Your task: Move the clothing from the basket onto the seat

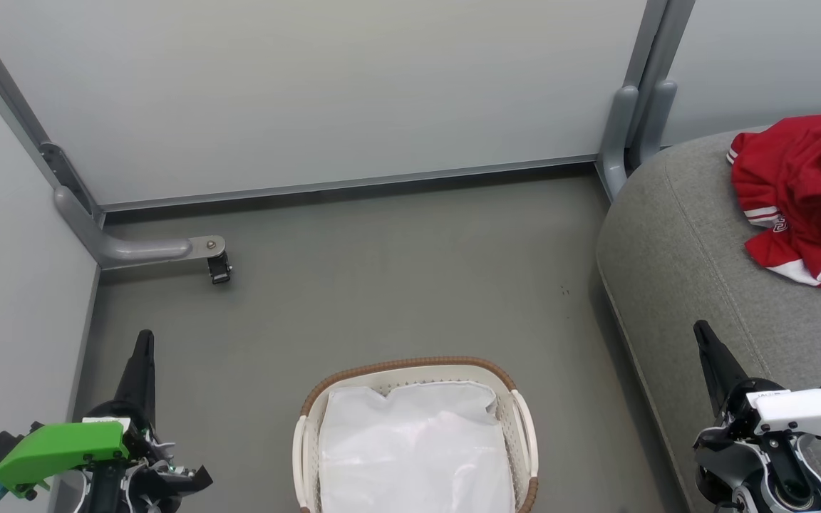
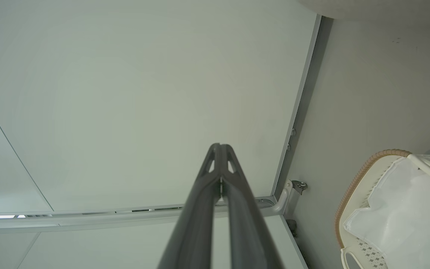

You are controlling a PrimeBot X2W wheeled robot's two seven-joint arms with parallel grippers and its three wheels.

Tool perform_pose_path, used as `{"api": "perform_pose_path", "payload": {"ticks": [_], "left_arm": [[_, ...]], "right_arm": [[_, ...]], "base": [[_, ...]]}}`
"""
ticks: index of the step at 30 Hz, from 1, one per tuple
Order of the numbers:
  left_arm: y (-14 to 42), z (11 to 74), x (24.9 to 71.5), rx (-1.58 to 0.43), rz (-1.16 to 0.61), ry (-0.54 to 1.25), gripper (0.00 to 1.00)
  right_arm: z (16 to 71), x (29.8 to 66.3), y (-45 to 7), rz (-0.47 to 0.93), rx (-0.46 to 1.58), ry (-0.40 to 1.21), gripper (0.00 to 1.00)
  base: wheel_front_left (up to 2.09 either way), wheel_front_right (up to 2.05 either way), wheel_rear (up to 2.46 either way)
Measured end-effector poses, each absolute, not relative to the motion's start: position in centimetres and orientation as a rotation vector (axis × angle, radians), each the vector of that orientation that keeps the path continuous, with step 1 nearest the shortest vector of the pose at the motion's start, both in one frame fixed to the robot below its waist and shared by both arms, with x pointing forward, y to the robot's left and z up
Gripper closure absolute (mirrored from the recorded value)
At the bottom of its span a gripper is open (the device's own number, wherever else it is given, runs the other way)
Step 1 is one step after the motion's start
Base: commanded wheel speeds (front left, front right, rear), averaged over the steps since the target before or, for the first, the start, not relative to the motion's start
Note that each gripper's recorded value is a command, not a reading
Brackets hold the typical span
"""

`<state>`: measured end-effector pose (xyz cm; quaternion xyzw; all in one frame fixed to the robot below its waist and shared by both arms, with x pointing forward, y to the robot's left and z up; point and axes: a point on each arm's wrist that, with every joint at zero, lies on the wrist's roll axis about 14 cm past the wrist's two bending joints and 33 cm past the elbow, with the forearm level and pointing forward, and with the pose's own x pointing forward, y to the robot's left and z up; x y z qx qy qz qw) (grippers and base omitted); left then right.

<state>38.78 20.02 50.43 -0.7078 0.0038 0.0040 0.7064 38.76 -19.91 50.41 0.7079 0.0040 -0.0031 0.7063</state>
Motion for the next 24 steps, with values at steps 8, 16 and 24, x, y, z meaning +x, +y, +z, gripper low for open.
{"api": "perform_pose_path", "payload": {"ticks": [8,16,24], "left_arm": [[20.02,50.43,38.78,-1.573,0.009,0.008,1.0],[20.01,50.43,38.78,-1.574,0.009,0.008,1.0],[20.01,50.43,38.78,-1.574,0.009,0.008,1.0]], "right_arm": [[50.43,38.77,-19.91,-0.005,1.574,0.009,1.0],[50.44,38.77,-19.94,-0.006,1.575,0.008,1.0],[50.44,38.77,-19.97,-0.007,1.575,0.007,1.0]], "base": [[0.0,0.0,0.0],[0.0,0.0,0.0],[0.0,0.0,0.0]]}}
